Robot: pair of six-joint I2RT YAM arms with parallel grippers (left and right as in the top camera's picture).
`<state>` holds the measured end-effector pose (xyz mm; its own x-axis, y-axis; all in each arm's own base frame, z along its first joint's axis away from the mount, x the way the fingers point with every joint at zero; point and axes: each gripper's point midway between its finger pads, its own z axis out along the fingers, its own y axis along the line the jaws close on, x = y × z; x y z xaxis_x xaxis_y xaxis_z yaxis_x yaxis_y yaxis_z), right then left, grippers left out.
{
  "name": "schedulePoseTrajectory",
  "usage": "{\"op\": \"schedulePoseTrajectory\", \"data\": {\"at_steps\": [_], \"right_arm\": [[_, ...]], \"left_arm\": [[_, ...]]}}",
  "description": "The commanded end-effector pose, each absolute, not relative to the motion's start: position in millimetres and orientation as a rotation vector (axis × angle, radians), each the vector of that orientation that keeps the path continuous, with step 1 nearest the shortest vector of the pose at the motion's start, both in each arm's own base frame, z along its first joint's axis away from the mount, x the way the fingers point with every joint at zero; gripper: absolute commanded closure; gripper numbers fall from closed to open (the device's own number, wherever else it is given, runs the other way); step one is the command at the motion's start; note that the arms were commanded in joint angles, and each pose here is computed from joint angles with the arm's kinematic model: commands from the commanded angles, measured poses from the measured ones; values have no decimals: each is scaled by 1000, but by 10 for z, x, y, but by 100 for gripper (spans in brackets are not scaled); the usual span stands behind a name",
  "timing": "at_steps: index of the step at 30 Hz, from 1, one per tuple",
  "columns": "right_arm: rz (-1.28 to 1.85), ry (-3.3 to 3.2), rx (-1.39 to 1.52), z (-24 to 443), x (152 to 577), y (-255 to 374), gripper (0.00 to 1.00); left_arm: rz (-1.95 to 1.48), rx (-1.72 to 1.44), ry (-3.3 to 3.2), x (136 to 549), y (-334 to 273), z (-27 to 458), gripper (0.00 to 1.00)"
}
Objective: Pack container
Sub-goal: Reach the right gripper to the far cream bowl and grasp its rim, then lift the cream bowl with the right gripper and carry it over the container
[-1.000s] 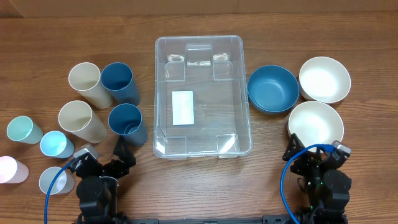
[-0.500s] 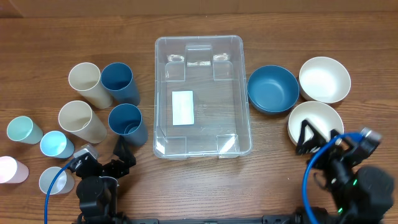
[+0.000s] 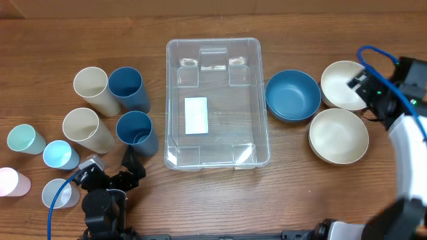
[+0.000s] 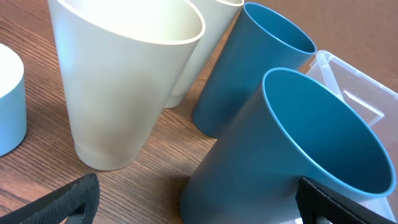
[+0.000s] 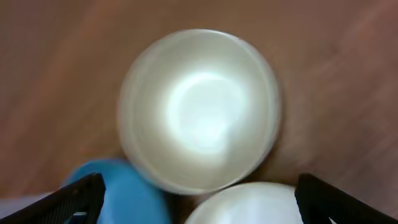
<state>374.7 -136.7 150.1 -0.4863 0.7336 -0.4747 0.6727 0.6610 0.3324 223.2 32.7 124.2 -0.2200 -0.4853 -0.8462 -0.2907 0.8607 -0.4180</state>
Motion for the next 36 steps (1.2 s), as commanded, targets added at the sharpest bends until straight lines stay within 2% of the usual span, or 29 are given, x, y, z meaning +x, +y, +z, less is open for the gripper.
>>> {"op": "schedulePoseTrajectory", "data": {"at_steps": [1,7,15,20,23,27,30,32,34,36], "right_arm": [[137,2268,1259,1230,3700,-1781,0],[249,2327,1270,754,3823,-1868,2],[309,2320,1253,456,4073,-1809,25],[313,2343,1268,309,4075,-1788,94],[334,2297,1363,356,4043,-1810,96],[331,2238,1337,866,4062,-1854,96],[342,2185,1254,1581,4102,-1754,96],[397,2162,1147,2099,4129,-1488,96],[484,2181,927,2661,4126,-920,96],[540,2228,693,2982,4052,-242,96]], "left_arm": [[-227,-586,1813,2239,292,1250,0],[-227,-586,1813,2239,292,1250,0],[-227,-586,1813,2239,292,1250,0],[-227,-586,1813,2239,292,1250,0],[-227,-586,1813,2239,292,1250,0],[-227,-586,1813,2239,292,1250,0],[-227,-586,1813,2239,292,1250,0],[-227,-586,1813,2239,292,1250,0],[-227,-586,1813,2239,292,1250,0],[-227,-586,1813,2239,292,1250,0]]}}
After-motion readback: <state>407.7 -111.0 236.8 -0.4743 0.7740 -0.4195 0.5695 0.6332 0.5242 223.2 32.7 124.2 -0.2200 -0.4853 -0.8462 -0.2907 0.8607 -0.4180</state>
